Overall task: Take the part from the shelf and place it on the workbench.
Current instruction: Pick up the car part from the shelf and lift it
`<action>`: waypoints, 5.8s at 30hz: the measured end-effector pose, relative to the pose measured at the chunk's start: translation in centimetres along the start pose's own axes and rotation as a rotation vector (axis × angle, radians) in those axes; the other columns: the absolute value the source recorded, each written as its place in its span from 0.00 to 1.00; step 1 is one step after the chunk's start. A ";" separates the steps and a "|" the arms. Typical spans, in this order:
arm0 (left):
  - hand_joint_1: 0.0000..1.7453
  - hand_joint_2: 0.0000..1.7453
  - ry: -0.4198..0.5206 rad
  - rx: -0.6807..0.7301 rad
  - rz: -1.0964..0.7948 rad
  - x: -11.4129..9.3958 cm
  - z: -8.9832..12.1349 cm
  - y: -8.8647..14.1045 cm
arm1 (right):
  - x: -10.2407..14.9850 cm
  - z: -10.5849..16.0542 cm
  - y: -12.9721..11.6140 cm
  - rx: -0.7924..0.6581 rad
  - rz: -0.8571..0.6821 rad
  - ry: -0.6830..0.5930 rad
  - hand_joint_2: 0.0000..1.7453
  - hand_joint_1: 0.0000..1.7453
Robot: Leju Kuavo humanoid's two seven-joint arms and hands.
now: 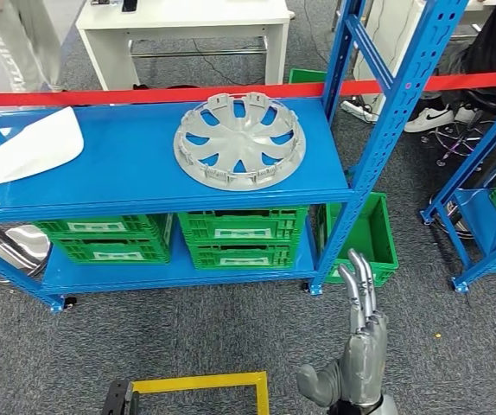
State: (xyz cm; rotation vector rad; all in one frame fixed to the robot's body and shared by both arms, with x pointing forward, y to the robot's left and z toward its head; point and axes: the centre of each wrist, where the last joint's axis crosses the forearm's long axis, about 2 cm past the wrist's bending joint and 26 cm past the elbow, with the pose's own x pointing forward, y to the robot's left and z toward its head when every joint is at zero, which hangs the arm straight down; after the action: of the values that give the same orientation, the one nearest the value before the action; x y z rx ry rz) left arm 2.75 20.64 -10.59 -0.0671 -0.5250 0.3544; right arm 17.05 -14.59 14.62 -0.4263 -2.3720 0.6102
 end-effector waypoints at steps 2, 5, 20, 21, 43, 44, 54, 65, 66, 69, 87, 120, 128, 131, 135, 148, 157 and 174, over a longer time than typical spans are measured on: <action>0.00 0.00 0.000 0.001 0.002 0.0 0.0 0.0 | 0.0 0.1 0.1 0.005 -0.004 0.006 0.00 0.00; 0.00 0.00 0.000 0.001 0.003 0.0 0.0 0.0 | 0.0 0.2 0.2 0.012 -0.008 0.012 0.00 0.00; 0.00 0.00 0.000 0.004 0.003 0.0 0.0 0.1 | -0.1 0.5 0.3 -0.008 -0.036 0.060 0.00 0.00; 0.00 0.00 0.000 0.004 0.004 0.0 0.0 0.1 | -0.1 0.5 0.3 -0.008 -0.037 0.062 0.00 0.00; 0.00 0.00 -0.008 0.005 0.050 0.1 0.0 0.3 | -0.1 0.5 0.3 -0.008 -0.035 0.053 0.00 0.00; 0.00 0.00 -0.008 0.005 0.050 0.1 -0.1 0.3 | -0.1 0.5 0.3 -0.008 -0.035 0.052 0.00 0.00; 0.00 0.00 -0.008 0.007 0.049 0.1 -0.1 0.3 | -0.1 0.8 0.4 -0.002 -0.035 0.059 0.00 0.00; 0.00 0.00 -0.008 0.015 0.046 0.1 -0.1 0.2 | 0.0 0.8 0.5 0.002 -0.035 0.055 0.00 0.00; 0.00 0.00 -0.008 0.015 0.046 0.1 -0.1 0.2 | 0.0 0.8 0.5 0.003 -0.035 0.054 0.00 0.00; 0.00 0.00 -0.009 0.013 0.047 0.2 -0.1 0.1 | 0.0 0.8 0.5 0.004 -0.034 0.049 0.00 0.00; 0.00 0.00 -0.008 0.005 0.047 0.0 0.0 -0.6 | -0.1 0.9 0.5 0.014 -0.028 0.036 0.00 0.00; 0.00 0.00 0.005 0.026 0.015 0.4 -0.2 -0.1 | -0.2 0.7 0.6 0.021 -0.023 0.024 0.00 0.00; 0.00 0.00 -0.014 0.010 0.016 0.4 -0.2 -0.2 | -1.1 -0.9 0.4 0.046 -0.031 0.006 0.00 0.00; 0.00 0.00 -0.017 0.006 0.018 0.4 -0.2 -0.3 | -1.5 -1.5 0.4 0.081 -0.054 0.007 0.00 0.00; 0.00 0.00 -0.020 0.001 0.022 0.3 -0.2 -0.5 | -2.0 -2.2 0.4 0.113 -0.071 0.000 0.00 0.00; 0.00 0.00 -0.019 -0.036 0.004 0.4 -0.1 -1.3 | -5.1 -7.7 -1.2 0.230 0.084 -0.096 0.00 0.00; 0.00 0.00 0.000 -0.058 -0.013 0.4 -0.1 -1.9 | -8.6 -13.7 -2.6 0.319 0.301 -0.116 0.00 0.00; 0.00 0.00 0.007 -0.062 -0.016 0.5 -0.2 -1.9 | -10.3 -17.0 -2.0 0.415 0.380 -0.099 0.00 0.00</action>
State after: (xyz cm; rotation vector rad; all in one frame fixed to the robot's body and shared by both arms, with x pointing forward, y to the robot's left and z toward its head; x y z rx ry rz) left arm 3.81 19.03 -10.22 -0.1243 -0.5290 0.3226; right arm 35.49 -15.49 22.10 -0.6736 -2.1851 1.2940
